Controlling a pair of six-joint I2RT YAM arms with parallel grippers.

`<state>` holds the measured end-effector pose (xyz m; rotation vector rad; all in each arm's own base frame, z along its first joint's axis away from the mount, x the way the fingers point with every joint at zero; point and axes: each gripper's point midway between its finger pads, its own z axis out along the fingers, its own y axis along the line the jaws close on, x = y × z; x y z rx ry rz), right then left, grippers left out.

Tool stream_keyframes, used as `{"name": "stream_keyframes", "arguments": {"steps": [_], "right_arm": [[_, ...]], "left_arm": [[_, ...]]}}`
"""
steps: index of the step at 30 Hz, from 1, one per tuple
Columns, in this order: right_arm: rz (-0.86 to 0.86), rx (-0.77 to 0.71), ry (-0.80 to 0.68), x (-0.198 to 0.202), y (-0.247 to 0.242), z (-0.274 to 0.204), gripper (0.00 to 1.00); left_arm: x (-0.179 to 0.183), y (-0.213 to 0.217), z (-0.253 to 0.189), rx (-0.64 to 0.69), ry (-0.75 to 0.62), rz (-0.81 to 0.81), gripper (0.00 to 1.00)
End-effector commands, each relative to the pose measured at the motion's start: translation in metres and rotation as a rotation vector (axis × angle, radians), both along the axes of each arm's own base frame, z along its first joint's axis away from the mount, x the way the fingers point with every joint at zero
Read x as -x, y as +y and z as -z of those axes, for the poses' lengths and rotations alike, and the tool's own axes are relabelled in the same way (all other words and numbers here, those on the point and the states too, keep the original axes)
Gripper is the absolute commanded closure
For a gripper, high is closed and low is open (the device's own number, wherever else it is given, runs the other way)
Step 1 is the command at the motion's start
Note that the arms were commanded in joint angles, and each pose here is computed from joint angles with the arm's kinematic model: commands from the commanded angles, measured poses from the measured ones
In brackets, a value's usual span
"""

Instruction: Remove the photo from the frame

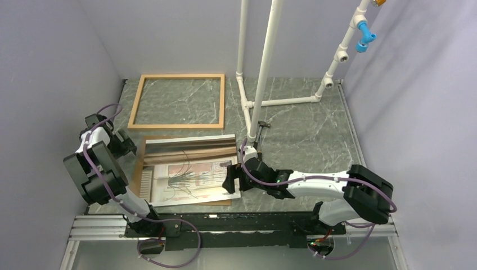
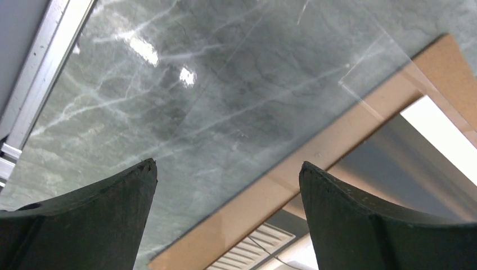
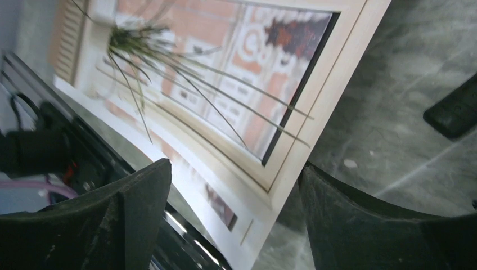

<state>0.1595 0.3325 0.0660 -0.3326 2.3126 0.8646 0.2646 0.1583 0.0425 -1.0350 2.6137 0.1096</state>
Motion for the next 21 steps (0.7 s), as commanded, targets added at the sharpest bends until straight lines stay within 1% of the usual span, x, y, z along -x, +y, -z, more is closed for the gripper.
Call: {"name": "stream_keyframes", "arguments": {"steps": [1, 3, 6, 10, 12, 16, 21], "right_arm": [[-0.093, 0.098, -0.03, 0.009, -0.026, 0.001, 0.09], [-0.099, 0.103, -0.027, 0.008, -0.033, 0.0, 0.07], [-0.12, 0.102, 0.0, 0.008, -0.038, 0.007, 0.06], [-0.101, 0.087, 0.032, -0.004, -0.049, 0.01, 0.05], [-0.102, 0.082, 0.037, -0.011, -0.052, 0.01, 0.03], [-0.087, 0.167, 0.064, -0.025, -0.056, 0.021, 0.03], [-0.073, 0.198, 0.101, -0.031, -0.048, 0.033, 0.0]], "left_arm": [[-0.015, 0.022, -0.001, -0.062, 0.001, 0.031, 0.01], [-0.013, 0.023, 0.009, -0.05, 0.032, 0.036, 0.01], [-0.016, 0.02, 0.013, -0.032, 0.027, 0.052, 0.01], [-0.017, 0.015, 0.023, 0.009, 0.047, 0.073, 0.01], [-0.018, 0.01, 0.026, 0.038, 0.038, 0.085, 0.01], [-0.021, 0.003, 0.027, 0.079, 0.026, 0.103, 0.01], [-0.022, -0.004, 0.026, 0.111, 0.013, 0.112, 0.01]]}}
